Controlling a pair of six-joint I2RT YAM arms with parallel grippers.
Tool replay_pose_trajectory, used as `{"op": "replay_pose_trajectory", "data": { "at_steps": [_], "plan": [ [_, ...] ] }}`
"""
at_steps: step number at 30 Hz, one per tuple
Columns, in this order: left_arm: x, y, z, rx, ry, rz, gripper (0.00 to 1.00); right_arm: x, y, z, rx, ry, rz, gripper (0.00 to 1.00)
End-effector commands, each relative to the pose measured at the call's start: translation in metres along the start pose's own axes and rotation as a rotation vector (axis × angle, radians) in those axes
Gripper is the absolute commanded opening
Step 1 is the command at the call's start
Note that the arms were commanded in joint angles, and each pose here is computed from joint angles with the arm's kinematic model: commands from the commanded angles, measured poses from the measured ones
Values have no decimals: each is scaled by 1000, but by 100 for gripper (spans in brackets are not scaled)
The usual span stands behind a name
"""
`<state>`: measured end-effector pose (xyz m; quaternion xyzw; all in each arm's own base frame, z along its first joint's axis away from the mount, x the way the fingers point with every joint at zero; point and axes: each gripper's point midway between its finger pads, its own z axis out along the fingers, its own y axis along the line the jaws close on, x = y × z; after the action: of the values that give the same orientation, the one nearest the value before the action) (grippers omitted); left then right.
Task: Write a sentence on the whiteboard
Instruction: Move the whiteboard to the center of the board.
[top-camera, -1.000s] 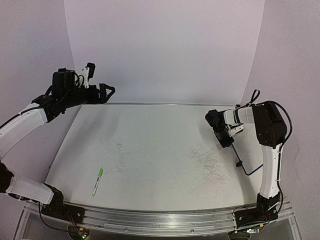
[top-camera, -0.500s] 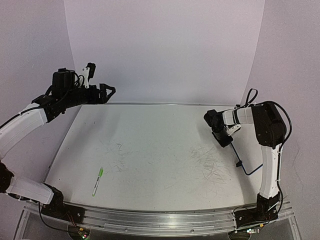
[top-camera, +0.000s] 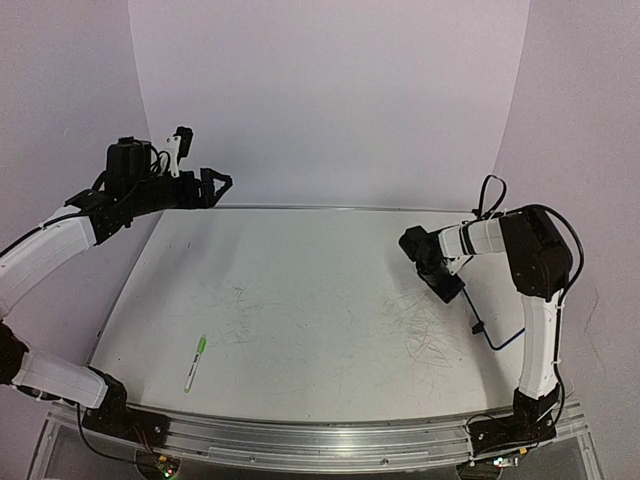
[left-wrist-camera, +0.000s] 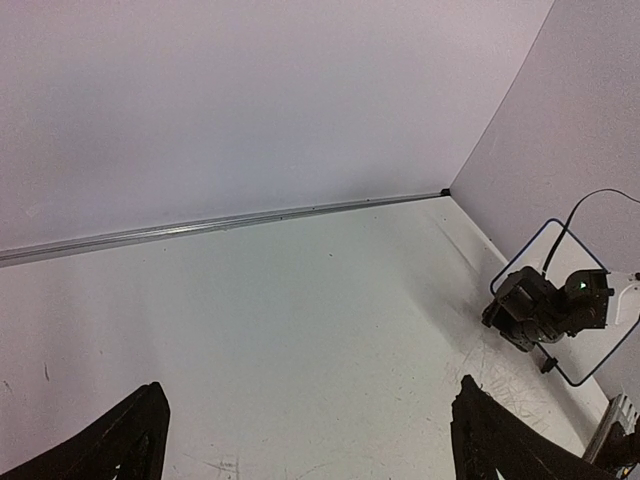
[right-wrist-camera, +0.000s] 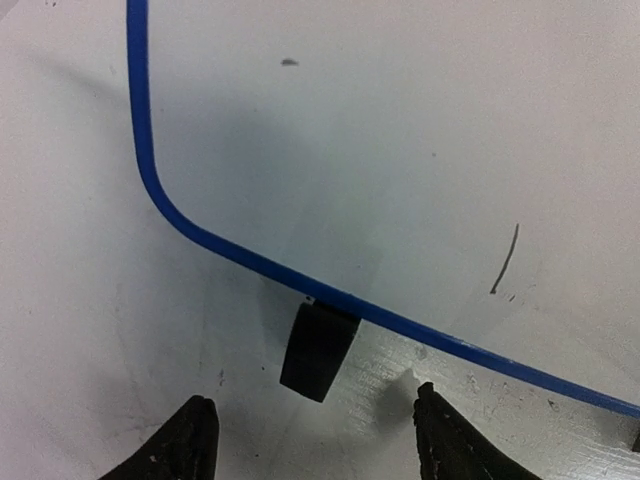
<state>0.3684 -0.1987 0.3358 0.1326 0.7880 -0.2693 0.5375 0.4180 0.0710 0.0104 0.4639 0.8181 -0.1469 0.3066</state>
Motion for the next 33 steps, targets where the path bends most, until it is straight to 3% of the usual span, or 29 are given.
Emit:
{"op": "replay_pose_trajectory", "data": {
  "at_steps": [1, 10, 17, 23, 26, 33],
  "plan": [
    [-2, -5, 2, 23, -12, -1, 99, -26, 3, 0, -1, -48, 62, 69],
    [-5, -6, 0, 27, -19, 2, 99, -31, 6, 12, 14, -25, 124, 57],
    [-6, -6, -2, 25, -23, 4, 99, -35, 11, 8, -1, -27, 152, 31],
    [-4, -6, 0, 26, -19, 3, 99, -31, 10, 8, -2, -9, 150, 17],
    [-4, -6, 0, 25, -16, 3, 99, -29, 10, 7, -7, 3, 137, 0],
    [-1, -4, 2, 20, -11, 2, 99, -16, 18, -10, -48, 6, 43, 0]
  ]
}}
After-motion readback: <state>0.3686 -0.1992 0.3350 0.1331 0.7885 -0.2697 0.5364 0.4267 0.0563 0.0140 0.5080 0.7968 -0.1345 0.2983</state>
